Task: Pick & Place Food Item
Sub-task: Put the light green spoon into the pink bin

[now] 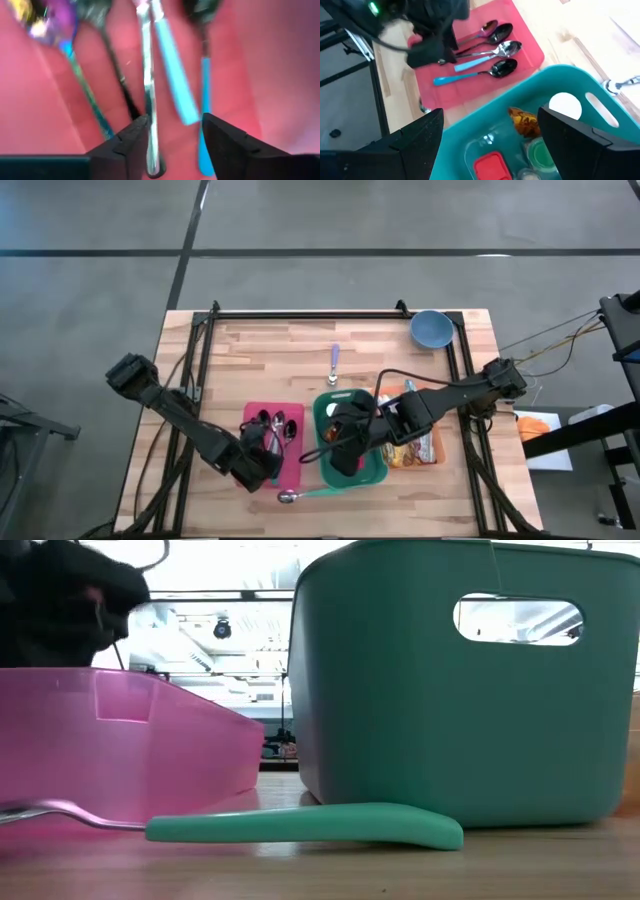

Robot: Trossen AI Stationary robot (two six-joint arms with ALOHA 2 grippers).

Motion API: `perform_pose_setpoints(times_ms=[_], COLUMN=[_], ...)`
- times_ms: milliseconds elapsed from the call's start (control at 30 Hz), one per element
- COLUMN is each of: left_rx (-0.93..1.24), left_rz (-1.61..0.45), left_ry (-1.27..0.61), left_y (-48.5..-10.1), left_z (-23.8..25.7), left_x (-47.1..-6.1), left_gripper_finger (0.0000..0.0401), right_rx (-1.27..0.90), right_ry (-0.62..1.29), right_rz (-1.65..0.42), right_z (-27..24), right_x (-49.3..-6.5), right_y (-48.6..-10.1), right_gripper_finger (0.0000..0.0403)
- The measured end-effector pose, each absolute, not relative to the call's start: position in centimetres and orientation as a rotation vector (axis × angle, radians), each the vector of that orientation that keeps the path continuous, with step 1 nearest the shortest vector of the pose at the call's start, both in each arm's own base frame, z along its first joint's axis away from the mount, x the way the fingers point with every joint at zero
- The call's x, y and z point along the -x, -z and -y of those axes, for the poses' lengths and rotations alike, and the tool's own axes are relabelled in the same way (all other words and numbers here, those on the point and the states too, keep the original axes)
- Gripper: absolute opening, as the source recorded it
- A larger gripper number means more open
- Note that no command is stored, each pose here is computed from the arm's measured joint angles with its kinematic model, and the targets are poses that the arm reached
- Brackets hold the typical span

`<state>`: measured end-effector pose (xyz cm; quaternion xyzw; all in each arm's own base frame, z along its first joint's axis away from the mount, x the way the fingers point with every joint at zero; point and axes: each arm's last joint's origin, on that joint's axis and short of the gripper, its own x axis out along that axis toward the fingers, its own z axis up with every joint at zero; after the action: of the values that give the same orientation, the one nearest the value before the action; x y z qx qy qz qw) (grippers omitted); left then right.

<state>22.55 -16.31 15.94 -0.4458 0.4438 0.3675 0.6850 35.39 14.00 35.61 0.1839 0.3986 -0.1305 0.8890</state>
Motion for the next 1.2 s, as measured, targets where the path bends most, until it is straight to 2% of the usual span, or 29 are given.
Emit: perform_pose_setpoints(times_ms=[133,200,300,467,600,733,833,1000,1200], left_rx=[0.864,0.772,0.673,0.554,0.447,0.334,0.329,0.27,0.146], left_rz=[-0.978,-0.954,-0.88,-0.776,-0.745,-0.838,-0.945,-0.99,-1.084], left_ry=[-0.663,-0.523,-0.335,-0.144,-0.022,0.123,0.202,0.284,0.276], left_y=[-17.9,-19.3,-21.4,-23.5,-24.0,-22.9,-21.3,-20.8,-20.0], left_z=[16.1,16.4,17.3,19.2,20.7,22.0,22.6,22.8,22.1], left_x=[-22.4,-22.7,-23.6,-25.7,-27.4,-28.3,-28.4,-28.3,-27.6], left_gripper_finger=[0.0212,0.0219,0.0223,0.0223,0.0223,0.0223,0.0223,0.0193,0.012], right_rx=[-0.374,-0.373,-0.369,-0.367,-0.363,-0.365,-0.372,-0.368,-0.385], right_ry=[0.277,0.278,0.276,0.279,0.279,0.277,0.279,0.276,0.277], right_rz=[-0.844,-0.844,-0.845,-0.85,-0.858,-0.863,-0.872,-0.891,-0.897], right_z=[-14.0,-13.9,-13.9,-13.9,-14.1,-14.4,-14.8,-15.5,-16.1], right_x=[-35.3,-35.3,-35.3,-35.2,-35.1,-34.9,-34.7,-34.4,-34.1], right_y=[-35.5,-35.5,-35.5,-35.5,-35.4,-35.2,-35.0,-34.4,-34.2], right_gripper_finger=[0.0319,0.0319,0.0319,0.0319,0.0319,0.0319,0.0319,0.0319,0.0319])
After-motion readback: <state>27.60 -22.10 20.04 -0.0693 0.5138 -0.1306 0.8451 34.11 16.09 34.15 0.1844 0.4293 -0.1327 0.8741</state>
